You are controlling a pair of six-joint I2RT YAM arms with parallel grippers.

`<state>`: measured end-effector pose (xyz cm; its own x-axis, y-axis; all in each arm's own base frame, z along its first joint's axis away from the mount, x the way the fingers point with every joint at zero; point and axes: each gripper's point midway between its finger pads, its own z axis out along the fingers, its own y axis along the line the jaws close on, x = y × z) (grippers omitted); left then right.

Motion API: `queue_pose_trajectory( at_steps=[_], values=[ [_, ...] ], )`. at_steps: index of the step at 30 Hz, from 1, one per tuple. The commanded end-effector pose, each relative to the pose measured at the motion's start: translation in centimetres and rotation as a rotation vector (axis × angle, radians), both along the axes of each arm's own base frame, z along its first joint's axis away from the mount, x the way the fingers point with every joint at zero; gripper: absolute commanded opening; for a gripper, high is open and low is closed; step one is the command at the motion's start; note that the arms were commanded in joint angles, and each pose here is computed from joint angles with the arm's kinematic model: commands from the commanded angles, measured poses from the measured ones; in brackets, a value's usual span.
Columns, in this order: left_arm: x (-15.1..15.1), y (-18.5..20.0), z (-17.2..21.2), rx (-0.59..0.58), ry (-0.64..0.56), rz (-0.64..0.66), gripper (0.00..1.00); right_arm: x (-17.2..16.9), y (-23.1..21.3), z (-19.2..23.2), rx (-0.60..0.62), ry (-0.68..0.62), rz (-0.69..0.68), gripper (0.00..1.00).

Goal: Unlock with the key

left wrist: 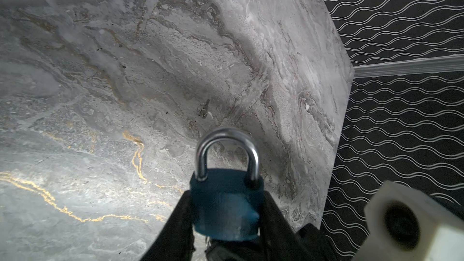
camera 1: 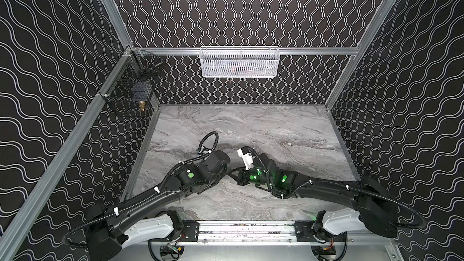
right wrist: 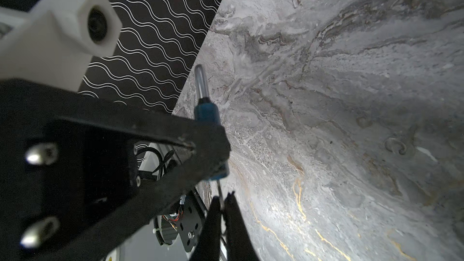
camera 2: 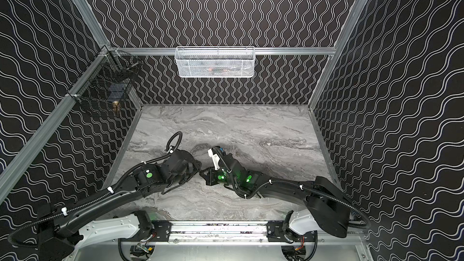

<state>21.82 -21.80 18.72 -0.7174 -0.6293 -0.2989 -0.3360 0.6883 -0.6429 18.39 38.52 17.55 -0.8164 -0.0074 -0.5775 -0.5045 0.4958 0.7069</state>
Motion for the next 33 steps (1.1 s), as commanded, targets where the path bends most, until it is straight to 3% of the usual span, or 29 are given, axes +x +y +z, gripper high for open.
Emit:
queue_pose_trajectory(
  at_steps=[1,8,12,19,23,33],
  values=[
    [1.1,-1.2,3.0,-0.048,-0.112,-0.039,0.00,-0.3,0.3,2.1,0.053,-0.090,0.043,0.20],
    [2.2,-0.5,5.3,-0.034,-0.236,-0.046,0.00,-1.2,-1.6,3.4,0.025,-0.169,0.066,0.36],
    [2.2,-0.7,5.9,-0.019,-0.266,-0.080,0.00,-1.5,-2.1,5.0,0.094,-0.108,0.057,0.38],
    [2.3,-1.2,5.6,-0.026,-0.272,-0.095,0.00,1.0,-3.0,5.0,0.152,-0.023,-0.111,0.34],
    [2.3,-0.9,5.1,-0.030,-0.266,-0.078,0.00,1.1,-2.8,6.4,0.233,-0.041,-0.110,0.31],
    [2.4,-0.8,5.4,-0.043,-0.276,-0.067,0.00,2.2,-2.2,6.8,0.236,-0.054,-0.144,0.26]
  ],
)
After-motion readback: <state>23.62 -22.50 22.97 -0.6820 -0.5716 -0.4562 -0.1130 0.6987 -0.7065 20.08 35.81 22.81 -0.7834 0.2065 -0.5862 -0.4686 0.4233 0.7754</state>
